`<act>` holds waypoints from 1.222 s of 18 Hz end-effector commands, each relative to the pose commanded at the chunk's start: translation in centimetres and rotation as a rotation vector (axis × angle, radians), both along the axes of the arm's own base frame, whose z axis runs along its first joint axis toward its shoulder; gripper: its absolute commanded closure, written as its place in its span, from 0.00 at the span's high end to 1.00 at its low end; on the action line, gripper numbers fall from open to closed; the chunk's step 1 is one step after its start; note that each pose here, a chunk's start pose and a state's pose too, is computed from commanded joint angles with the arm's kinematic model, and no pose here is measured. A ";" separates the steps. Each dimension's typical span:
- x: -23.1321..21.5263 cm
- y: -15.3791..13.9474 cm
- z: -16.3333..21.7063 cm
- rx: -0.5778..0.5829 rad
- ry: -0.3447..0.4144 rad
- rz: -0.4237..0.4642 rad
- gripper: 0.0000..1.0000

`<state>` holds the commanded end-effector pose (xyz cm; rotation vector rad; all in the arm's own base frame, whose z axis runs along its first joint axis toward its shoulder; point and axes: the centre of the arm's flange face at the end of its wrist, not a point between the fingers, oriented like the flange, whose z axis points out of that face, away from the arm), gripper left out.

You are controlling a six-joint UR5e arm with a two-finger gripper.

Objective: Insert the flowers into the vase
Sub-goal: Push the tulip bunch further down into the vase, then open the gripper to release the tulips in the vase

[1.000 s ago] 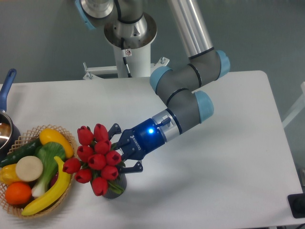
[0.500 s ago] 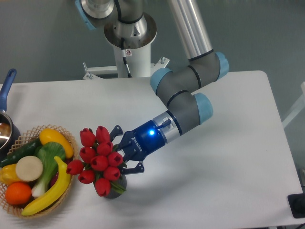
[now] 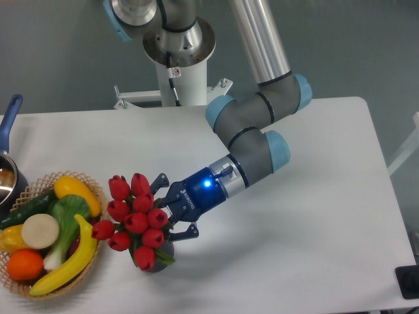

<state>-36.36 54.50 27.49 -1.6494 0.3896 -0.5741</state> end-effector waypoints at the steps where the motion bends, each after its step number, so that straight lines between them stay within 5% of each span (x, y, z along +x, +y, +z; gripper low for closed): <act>1: 0.0 0.0 0.1 0.001 0.001 0.000 0.58; 2: 0.0 0.0 0.1 0.001 0.001 0.000 0.62; 3: 0.0 0.0 0.1 0.002 0.002 0.000 0.79; 9: 0.0 0.0 0.1 0.018 0.026 -0.003 0.95; 22: -0.9 -0.9 0.1 0.002 0.047 0.018 1.00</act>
